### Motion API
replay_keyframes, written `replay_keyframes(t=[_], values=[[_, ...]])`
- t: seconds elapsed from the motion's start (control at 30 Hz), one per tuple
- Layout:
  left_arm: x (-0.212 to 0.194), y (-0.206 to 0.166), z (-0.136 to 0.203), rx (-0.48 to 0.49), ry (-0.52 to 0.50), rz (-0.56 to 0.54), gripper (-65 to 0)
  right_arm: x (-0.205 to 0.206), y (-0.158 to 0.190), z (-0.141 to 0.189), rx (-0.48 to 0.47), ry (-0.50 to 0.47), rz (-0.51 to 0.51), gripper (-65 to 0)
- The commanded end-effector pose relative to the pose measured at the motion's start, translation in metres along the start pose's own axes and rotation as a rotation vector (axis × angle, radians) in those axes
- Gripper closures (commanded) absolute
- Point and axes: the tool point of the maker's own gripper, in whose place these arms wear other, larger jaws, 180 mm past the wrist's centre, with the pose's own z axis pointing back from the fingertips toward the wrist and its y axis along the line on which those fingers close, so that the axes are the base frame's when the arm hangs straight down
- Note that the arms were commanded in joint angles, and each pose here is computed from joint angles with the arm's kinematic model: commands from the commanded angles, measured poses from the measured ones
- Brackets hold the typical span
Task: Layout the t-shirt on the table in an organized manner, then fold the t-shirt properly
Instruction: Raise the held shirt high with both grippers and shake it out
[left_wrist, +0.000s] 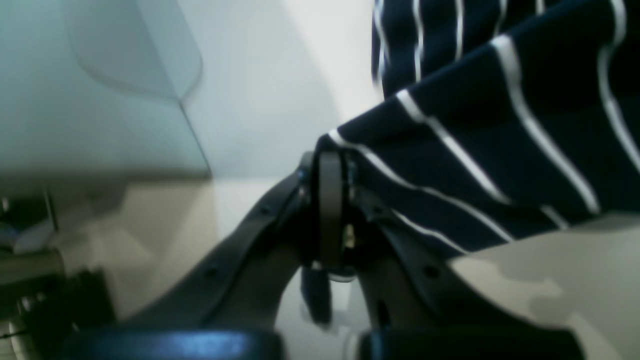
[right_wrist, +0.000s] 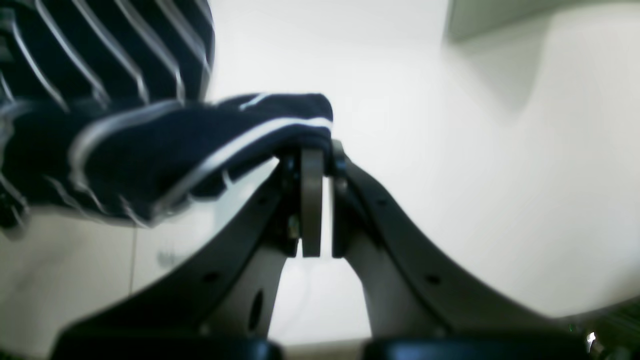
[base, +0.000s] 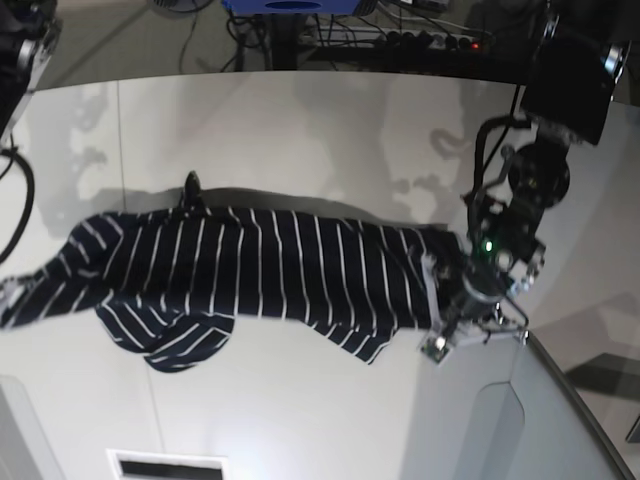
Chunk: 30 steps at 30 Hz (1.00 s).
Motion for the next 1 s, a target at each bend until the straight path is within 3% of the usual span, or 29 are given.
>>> replay_keyframes(t=[0.0, 0.37, 0.53, 0.7, 0.97], values=[[0.019, 0.030, 0.001, 0.073, -0.038, 0.005, 0.0, 0.019, -0.015, 0.005, -0.035, -0.044, 0.008, 0.0], [0.077, 0.106, -0.031, 0.170, -0.031, 0.095, 0.0, 0.114, -0.026, -0.028, 0.054, -0.218, -0.003, 0.0], [0.118, 0.136, -0.038, 0.197, -0.102, 0.131, 0.0, 0.162, -0.042, -0.034, 0.072, -0.302, -0.005, 0.0], [0.168, 0.172, -0.025, 0.239, -0.165, 0.161, 0.0, 0.214, -0.077, -0.004, 0.017, -0.404, 0.012, 0.0], [0.248, 0.238, 0.025, 0.333, -0.309, 0.190, 0.0, 0.276, -0.117, 0.060, -0.077, -0.544, 0.037, 0.0]])
